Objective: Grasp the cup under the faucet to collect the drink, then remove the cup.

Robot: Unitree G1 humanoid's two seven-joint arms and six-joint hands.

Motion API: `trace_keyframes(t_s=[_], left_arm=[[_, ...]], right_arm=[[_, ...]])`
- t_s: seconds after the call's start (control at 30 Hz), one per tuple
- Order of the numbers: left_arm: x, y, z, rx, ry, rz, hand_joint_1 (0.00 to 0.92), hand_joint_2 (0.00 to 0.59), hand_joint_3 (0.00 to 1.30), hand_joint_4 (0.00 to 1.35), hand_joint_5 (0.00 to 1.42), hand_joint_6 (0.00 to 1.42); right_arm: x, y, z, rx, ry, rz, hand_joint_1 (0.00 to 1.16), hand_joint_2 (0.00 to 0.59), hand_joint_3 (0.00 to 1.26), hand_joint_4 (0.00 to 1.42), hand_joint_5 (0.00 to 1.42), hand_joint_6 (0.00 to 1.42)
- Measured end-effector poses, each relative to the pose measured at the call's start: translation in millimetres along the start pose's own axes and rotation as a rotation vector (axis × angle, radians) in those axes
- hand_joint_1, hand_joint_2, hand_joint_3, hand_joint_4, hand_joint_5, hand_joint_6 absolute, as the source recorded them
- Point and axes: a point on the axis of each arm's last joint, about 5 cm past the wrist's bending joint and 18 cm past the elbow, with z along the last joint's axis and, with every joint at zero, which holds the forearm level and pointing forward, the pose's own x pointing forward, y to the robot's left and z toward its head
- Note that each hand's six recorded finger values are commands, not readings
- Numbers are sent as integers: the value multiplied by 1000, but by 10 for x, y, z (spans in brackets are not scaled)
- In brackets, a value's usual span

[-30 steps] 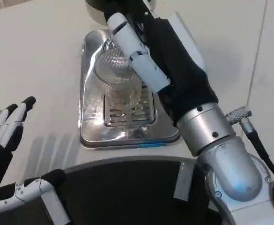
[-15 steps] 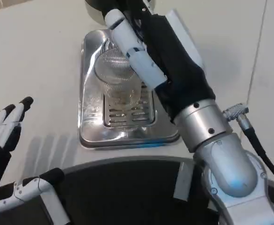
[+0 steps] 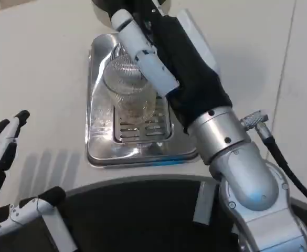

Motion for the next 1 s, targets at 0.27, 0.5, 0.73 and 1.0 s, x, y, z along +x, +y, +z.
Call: trace_keyframes(t_s=[0.27,0.5,0.73,1.0], left_arm=[[14,-7,-11,-7,-1,5,0,111,0,0,0,0],[25,-23,-9,-15,-2,11,0,111,0,0,0,0],[23,-33,-24,-18,5,9,0,108,0,0,0,0],[43,-37,-26,-21,4,14,0,103,0,0,0,0]], right_arm=[[30,41,32,-19,5,33,29,516,0,0,0,0],[35,58,111,-80,30,68,0,506,0,0,0,0],[56,71,234,-247,62,119,0,502,0,0,0,0],[102,148,418,-538,121,168,0,512,0,0,0,0]])
